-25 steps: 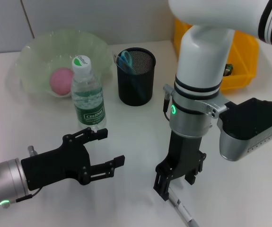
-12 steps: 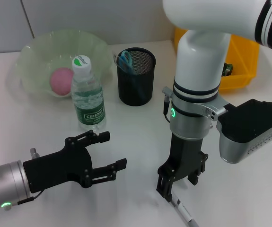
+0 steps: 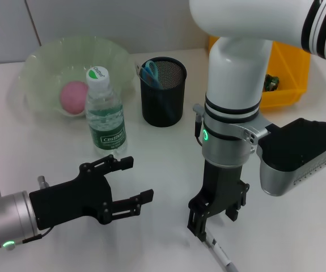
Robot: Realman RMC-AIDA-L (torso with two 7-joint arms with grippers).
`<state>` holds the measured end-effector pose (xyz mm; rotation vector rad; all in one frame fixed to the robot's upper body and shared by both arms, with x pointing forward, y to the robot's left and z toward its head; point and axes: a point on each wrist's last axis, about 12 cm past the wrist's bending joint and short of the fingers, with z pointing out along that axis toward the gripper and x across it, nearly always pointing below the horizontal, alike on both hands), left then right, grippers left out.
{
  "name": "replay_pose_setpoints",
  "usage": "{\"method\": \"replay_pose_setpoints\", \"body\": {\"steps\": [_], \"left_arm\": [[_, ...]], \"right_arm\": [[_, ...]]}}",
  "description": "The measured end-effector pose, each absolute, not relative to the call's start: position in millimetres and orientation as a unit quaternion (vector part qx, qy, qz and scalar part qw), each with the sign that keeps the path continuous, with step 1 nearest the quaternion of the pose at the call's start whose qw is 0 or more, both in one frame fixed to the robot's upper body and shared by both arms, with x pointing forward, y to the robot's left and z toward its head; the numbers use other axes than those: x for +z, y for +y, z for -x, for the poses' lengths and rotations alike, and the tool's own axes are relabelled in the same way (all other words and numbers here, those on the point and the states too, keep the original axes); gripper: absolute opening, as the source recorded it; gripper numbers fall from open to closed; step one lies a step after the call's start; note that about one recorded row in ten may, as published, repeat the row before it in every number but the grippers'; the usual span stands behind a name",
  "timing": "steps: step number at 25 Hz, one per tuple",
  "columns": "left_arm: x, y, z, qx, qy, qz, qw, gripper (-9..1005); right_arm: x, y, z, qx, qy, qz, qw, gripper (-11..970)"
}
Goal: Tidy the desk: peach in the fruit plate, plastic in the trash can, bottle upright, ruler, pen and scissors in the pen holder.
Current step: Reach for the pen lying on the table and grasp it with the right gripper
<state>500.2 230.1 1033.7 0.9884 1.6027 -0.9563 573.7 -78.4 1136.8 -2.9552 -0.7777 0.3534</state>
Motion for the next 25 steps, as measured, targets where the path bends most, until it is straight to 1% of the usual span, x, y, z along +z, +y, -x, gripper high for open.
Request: {"method": "replay_pose_setpoints", "body": {"steps": [25], "left_arm": [[1035.1,223.2,-505.1,-0.394,0.656,-0.422,0.486,831]], "right_arm": [[1130.9,-76.2,-572.6,0.112,-0.24,0.964,0.023,754]]}}
